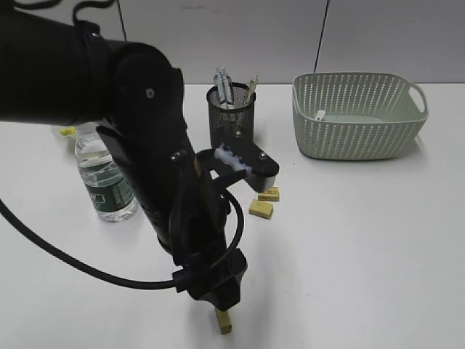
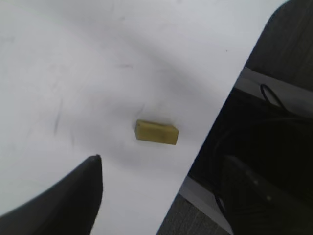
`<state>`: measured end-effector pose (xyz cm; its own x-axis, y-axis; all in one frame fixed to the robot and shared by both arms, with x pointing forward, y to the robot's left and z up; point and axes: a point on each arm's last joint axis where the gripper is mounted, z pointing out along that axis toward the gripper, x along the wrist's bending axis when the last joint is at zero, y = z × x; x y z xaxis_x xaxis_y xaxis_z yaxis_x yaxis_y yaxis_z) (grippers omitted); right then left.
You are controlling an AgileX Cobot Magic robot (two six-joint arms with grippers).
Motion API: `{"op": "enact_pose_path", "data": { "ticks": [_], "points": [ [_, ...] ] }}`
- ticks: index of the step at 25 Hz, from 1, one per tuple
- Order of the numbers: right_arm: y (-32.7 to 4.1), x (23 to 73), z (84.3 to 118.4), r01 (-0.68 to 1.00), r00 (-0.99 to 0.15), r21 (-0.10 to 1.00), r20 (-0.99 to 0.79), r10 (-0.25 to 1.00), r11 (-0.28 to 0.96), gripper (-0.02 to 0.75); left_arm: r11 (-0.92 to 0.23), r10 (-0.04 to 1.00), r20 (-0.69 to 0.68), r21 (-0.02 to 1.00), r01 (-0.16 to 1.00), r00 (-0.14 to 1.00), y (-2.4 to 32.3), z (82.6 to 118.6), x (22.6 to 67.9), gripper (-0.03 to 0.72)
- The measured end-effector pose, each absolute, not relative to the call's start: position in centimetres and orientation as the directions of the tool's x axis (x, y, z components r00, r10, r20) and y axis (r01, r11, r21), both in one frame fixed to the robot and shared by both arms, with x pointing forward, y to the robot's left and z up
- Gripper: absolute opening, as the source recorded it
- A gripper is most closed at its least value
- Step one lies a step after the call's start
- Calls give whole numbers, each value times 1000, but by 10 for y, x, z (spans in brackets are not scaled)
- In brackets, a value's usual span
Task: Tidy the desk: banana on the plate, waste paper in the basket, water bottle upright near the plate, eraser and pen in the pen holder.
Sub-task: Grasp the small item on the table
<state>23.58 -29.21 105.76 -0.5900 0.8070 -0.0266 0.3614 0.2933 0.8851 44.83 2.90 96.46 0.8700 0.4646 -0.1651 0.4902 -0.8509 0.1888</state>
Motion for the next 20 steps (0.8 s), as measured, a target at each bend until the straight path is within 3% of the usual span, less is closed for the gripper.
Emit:
{"op": "enact_pose_path", "data": {
  "ticks": [6,15,20],
  "points": [
    [-292,236,1058,361,-590,885,-27,807,293,508,-895,412,-148,119,430,899,27,941,451,599],
    [-292,236,1058,361,-590,885,-27,807,293,507,-967,205,-60,143,212,977,19,940,445,594],
    [-292,236,1058,361,-590,885,-28,807,294,507,-975,171,-65,129,178,983,18,931,446,592]
  ]
}}
